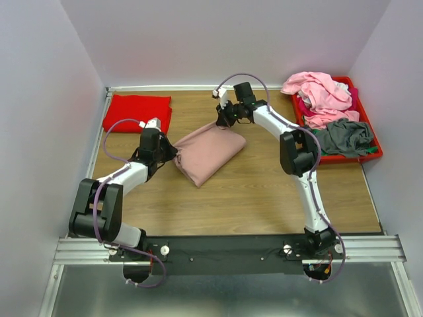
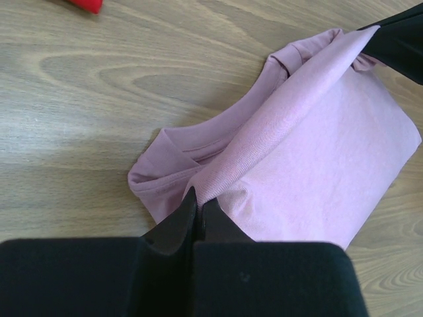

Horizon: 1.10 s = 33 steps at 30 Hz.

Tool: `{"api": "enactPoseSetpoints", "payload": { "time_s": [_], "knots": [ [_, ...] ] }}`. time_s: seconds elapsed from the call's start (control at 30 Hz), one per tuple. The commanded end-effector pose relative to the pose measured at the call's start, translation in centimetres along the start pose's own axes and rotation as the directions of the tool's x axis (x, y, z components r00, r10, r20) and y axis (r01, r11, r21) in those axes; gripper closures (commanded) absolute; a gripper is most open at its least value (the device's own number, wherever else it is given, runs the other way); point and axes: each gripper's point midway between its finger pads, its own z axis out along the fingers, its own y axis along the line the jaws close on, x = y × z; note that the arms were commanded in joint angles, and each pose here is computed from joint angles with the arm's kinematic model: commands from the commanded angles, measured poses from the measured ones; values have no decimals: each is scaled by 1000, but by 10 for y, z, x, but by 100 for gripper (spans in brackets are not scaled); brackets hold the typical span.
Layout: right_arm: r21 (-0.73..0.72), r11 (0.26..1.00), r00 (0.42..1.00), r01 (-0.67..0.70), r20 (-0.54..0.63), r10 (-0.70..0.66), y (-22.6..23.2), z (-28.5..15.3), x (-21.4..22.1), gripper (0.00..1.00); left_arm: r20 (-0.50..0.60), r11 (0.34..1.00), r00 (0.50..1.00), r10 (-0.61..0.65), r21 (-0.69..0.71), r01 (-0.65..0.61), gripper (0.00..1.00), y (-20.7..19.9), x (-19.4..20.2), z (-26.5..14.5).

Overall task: Fold and stack the t-shirts
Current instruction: Fold the tshirt

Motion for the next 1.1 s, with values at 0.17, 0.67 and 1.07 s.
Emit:
{"api": "enactPoseSetpoints", "payload": {
  "time_s": [0.17, 0.67, 1.07],
  "knots": [
    [89, 995, 999, -33, 7, 32, -25, 18, 0, 88, 15, 995, 1000, -26, -95, 27, 100, 26, 1, 7],
    [30, 986, 984, -162, 86, 159, -11, 25, -28, 90, 87, 992, 995, -52, -109, 62, 100, 29, -7, -9],
    [122, 963, 962, -239, 163, 218, -7, 46, -59, 89, 120, 981, 986, -114, -146, 131, 100, 42, 2, -20]
  ]
}}
